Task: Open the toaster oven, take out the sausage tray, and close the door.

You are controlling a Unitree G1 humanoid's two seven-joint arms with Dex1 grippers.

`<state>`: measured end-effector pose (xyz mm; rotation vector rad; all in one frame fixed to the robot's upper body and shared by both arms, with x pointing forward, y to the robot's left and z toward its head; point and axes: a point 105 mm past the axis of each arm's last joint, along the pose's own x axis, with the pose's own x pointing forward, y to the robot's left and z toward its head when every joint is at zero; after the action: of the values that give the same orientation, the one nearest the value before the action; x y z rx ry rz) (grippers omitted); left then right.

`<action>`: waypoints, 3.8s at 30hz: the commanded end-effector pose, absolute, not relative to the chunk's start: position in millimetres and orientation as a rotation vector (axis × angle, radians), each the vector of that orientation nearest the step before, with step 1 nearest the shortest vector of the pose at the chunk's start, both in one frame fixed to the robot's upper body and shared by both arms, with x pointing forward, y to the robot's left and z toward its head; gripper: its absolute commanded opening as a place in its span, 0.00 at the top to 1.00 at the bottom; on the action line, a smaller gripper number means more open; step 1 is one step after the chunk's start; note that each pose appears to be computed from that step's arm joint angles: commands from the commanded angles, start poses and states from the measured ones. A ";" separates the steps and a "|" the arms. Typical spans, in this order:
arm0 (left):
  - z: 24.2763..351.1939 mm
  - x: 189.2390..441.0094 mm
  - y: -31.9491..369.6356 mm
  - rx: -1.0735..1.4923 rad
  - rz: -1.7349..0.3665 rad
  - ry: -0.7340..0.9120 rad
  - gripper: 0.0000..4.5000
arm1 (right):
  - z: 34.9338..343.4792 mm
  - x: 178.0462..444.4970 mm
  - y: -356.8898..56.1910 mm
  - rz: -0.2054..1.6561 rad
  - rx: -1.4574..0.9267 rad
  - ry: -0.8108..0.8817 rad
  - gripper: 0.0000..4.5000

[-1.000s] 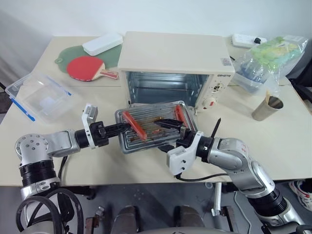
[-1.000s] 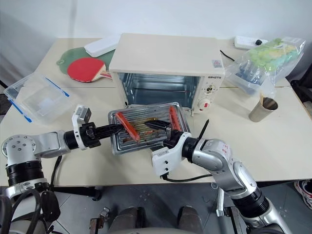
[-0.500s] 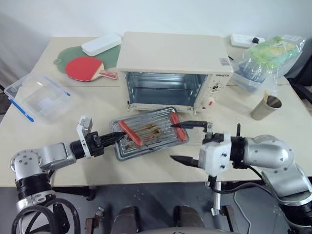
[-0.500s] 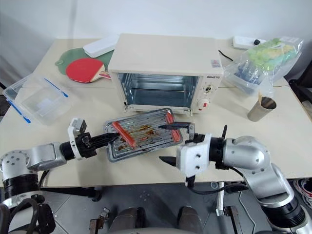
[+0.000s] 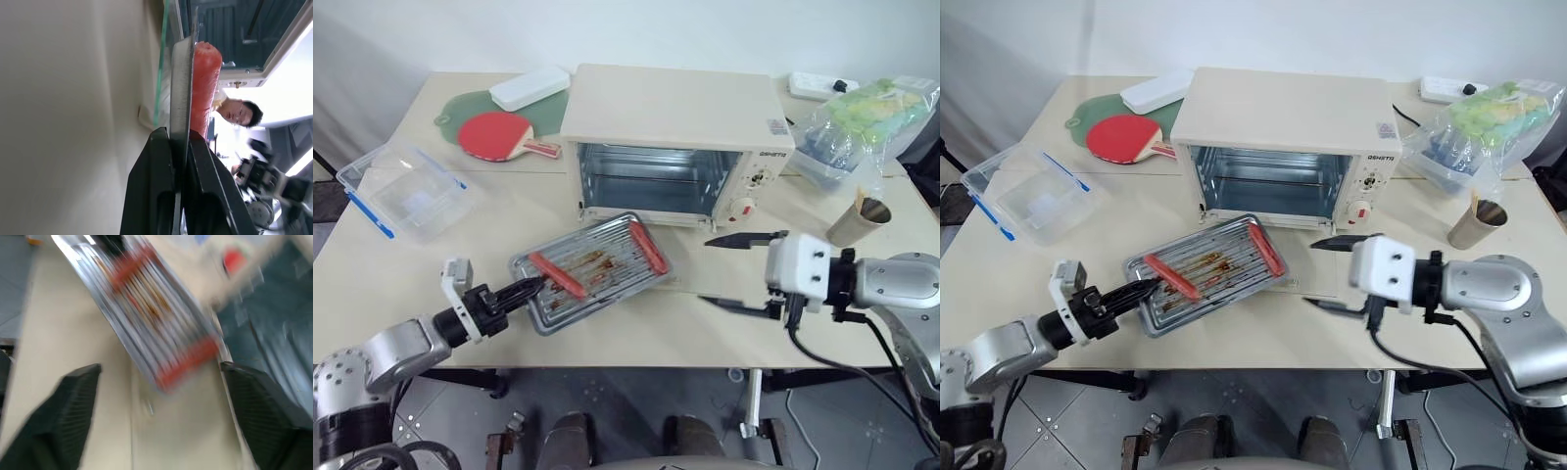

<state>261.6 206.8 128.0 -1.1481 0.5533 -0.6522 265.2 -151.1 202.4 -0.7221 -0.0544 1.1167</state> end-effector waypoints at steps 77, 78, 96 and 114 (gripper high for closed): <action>118.7 280.0 161.8 -1.007 -0.870 0.849 1.00 | 225.4 275.3 -160.5 1.168 -0.628 -0.029 0.99; 117.9 284.3 158.7 -0.992 -0.880 0.865 1.00 | 225.0 274.7 -160.5 1.165 -0.627 -0.029 0.99; 102.9 336.5 112.9 -0.817 -1.022 0.986 0.85 | 218.1 265.7 -169.8 1.090 -0.617 -0.008 1.00; 126.6 351.4 172.7 -0.545 -0.978 0.899 0.01 | 212.3 268.2 -185.6 1.069 -0.634 0.028 1.00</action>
<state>349.8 142.6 132.9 -0.6681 0.8842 -1.0885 267.2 -178.3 204.3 -0.6019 0.0492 1.0834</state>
